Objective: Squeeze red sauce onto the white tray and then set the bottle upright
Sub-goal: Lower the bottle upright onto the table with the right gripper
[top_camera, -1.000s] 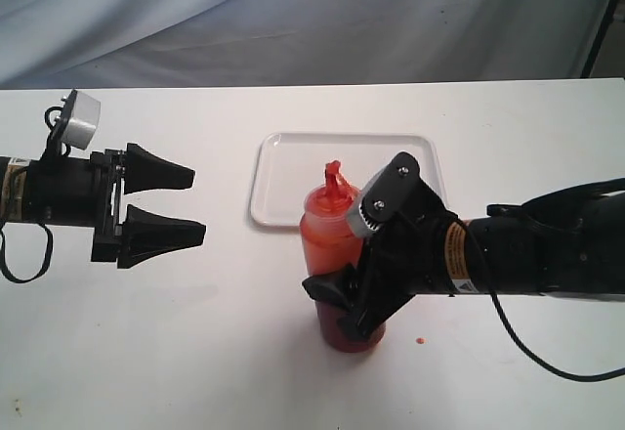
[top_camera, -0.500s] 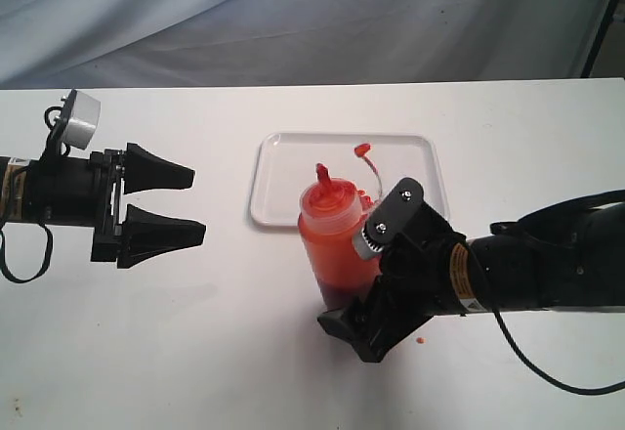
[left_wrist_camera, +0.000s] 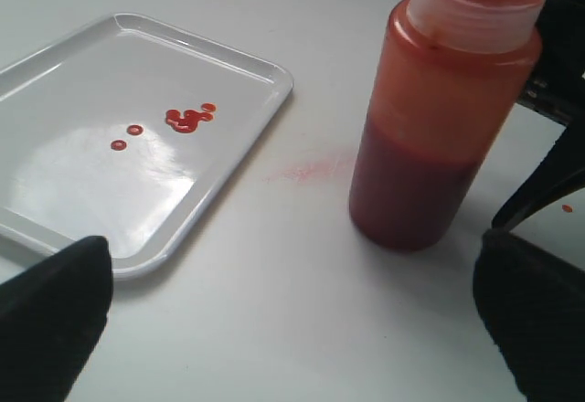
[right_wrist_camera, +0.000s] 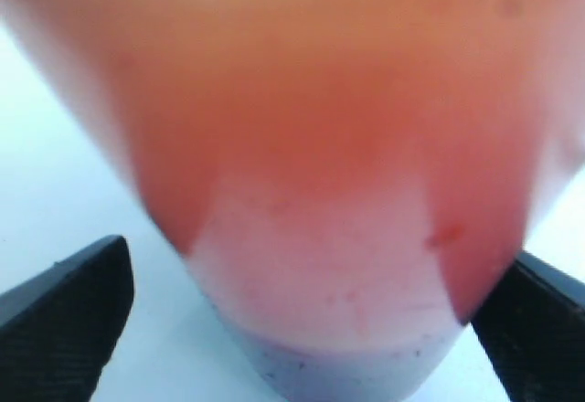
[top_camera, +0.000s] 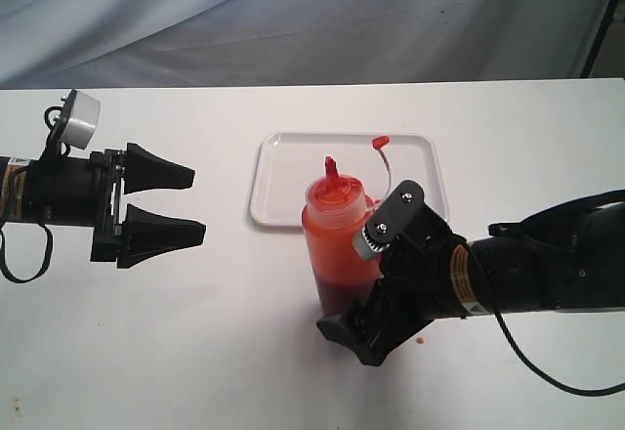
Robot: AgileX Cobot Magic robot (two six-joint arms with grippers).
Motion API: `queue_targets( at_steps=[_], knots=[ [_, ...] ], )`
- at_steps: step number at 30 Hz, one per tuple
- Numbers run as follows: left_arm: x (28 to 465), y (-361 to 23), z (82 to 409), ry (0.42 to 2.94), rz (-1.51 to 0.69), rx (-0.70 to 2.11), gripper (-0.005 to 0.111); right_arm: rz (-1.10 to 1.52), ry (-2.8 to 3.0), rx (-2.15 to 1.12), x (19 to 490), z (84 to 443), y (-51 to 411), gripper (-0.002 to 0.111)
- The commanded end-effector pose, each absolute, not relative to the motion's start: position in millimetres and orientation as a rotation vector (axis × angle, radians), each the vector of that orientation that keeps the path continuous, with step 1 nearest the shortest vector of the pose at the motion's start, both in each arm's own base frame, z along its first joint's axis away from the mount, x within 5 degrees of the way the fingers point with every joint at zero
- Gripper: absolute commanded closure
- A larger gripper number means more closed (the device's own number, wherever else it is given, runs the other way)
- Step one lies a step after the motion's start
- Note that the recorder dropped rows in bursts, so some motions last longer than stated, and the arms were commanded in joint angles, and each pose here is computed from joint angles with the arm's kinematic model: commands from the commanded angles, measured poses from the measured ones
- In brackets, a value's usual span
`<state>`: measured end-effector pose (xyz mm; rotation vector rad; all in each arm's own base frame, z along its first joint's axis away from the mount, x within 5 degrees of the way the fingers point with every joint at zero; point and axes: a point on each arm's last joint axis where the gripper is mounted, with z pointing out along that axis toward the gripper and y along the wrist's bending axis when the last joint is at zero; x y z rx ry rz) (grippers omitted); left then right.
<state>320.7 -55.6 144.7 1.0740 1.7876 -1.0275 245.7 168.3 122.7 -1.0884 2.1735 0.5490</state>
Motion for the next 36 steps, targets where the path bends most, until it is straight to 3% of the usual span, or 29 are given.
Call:
queue_targets(
  at_steps=[1, 23, 27, 36],
  knots=[
    [320, -56, 149, 1.78, -1.038, 1.054, 0.002, 0.586, 2.191, -1.098, 243, 122, 167, 0.018],
    [320, -56, 149, 1.778, -1.038, 1.055, 0.002, 0.557, 2.197, -1.304, 234, 116, 164, 0.018],
    [320, -56, 149, 1.779, -1.038, 1.058, 0.002, 0.516, 2.244, -1.262, 236, 115, 161, 0.003],
    [320, -56, 149, 1.779, -1.038, 1.058, 0.002, 0.494, 2.268, -1.333, 232, 112, 158, 0.003]
  ],
)
